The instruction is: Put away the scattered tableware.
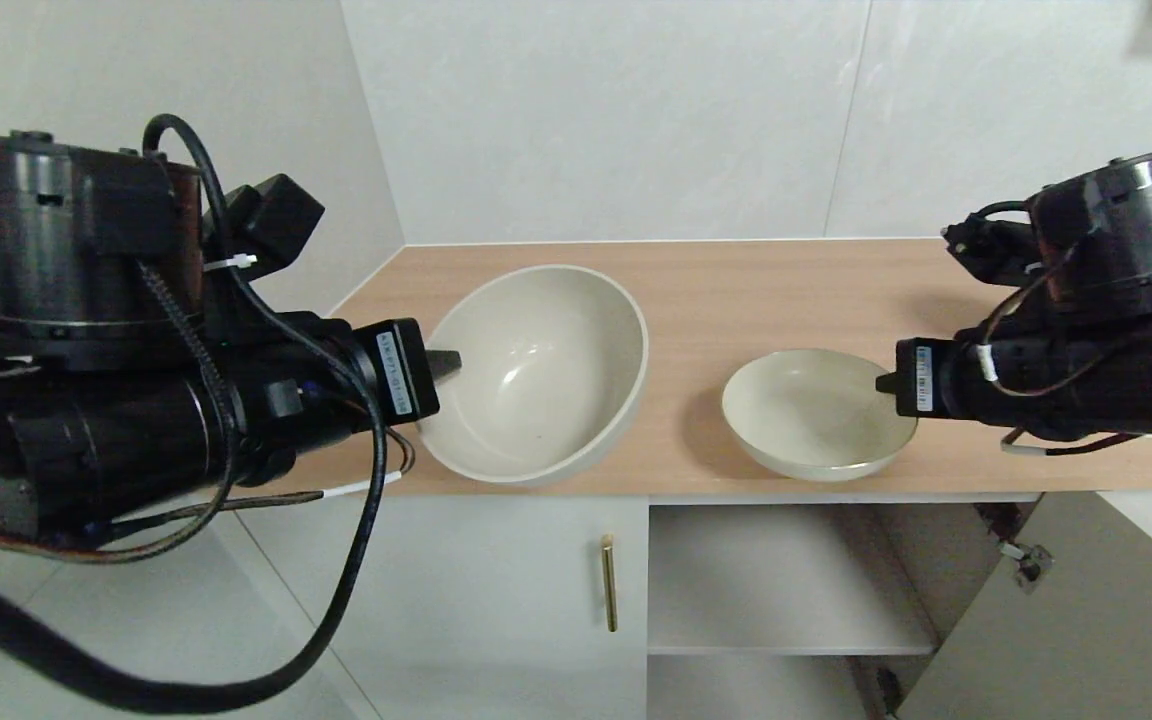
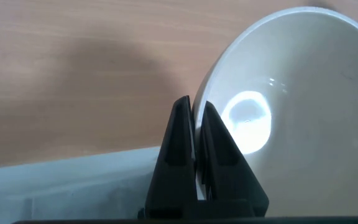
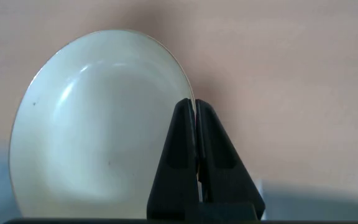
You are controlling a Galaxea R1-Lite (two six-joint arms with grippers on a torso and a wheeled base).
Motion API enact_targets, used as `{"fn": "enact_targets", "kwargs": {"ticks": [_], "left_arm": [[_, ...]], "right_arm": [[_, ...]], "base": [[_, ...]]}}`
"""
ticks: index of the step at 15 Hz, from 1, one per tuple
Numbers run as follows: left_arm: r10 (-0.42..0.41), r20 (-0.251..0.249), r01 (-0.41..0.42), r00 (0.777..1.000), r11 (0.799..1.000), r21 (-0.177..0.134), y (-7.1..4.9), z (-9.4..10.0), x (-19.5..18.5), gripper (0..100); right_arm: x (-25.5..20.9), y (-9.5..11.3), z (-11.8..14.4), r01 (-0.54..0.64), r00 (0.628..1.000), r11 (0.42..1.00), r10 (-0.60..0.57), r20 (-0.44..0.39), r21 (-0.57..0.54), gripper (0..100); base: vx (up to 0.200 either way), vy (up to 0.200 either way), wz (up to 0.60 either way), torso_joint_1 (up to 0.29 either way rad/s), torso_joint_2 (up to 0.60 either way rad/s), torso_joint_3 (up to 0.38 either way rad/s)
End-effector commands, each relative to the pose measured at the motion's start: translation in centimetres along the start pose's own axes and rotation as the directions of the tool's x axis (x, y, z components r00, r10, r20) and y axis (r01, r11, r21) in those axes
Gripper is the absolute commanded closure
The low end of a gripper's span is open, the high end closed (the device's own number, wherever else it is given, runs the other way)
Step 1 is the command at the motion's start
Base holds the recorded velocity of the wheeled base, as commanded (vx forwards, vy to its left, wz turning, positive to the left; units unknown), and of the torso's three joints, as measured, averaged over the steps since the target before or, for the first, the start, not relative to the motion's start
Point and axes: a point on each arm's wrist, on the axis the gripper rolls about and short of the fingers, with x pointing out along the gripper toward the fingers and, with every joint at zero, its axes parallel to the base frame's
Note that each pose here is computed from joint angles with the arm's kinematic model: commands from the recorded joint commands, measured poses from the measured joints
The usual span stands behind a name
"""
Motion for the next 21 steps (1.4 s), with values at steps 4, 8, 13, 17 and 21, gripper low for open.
{"fn": "enact_targets", "kwargs": {"ticks": [4,8,13,17,21], "left_arm": [[-0.014,-0.016,0.014,1.0,1.0,0.021,0.6,-2.0,-1.8,100],[-0.011,-0.028,0.012,1.0,1.0,0.023,1.3,-2.8,-2.7,100],[0.007,-0.07,-0.005,0.998,0.999,0.032,1.3,-3.5,-1.5,100],[0.008,-0.071,-0.006,0.997,0.999,0.034,1.3,-3.6,-1.5,100],[0.013,-0.08,-0.01,0.997,0.999,0.036,1.3,-3.7,-1.3,100]], "right_arm": [[-5.1,-1.2,-1.3,-0.043,0.997,0.999,0.043,-0.066,-0.011,100],[-4.7,-0.8,-2.2,-0.061,0.993,0.998,0.057,-0.107,-0.031,100],[-4.7,-0.9,-2.5,-0.059,0.992,0.998,0.055,-0.114,-0.034,100],[-4.4,-1.0,-2.9,-0.052,0.991,0.998,0.047,-0.123,-0.038,100],[-3.7,-1.0,-3.0,-0.051,0.993,0.998,0.047,-0.111,-0.035,100]], "base": [[0.0,0.0,0.0,0.0,0.0,0.0],[0.0,0.0,0.0,0.0,0.0,0.0],[-0.2,0.0,0.0,0.002,0.0,0.0],[-0.15,0.0,0.0,-0.004,0.0,0.003],[0.0,0.0,0.0,0.0,0.0,0.0]]}}
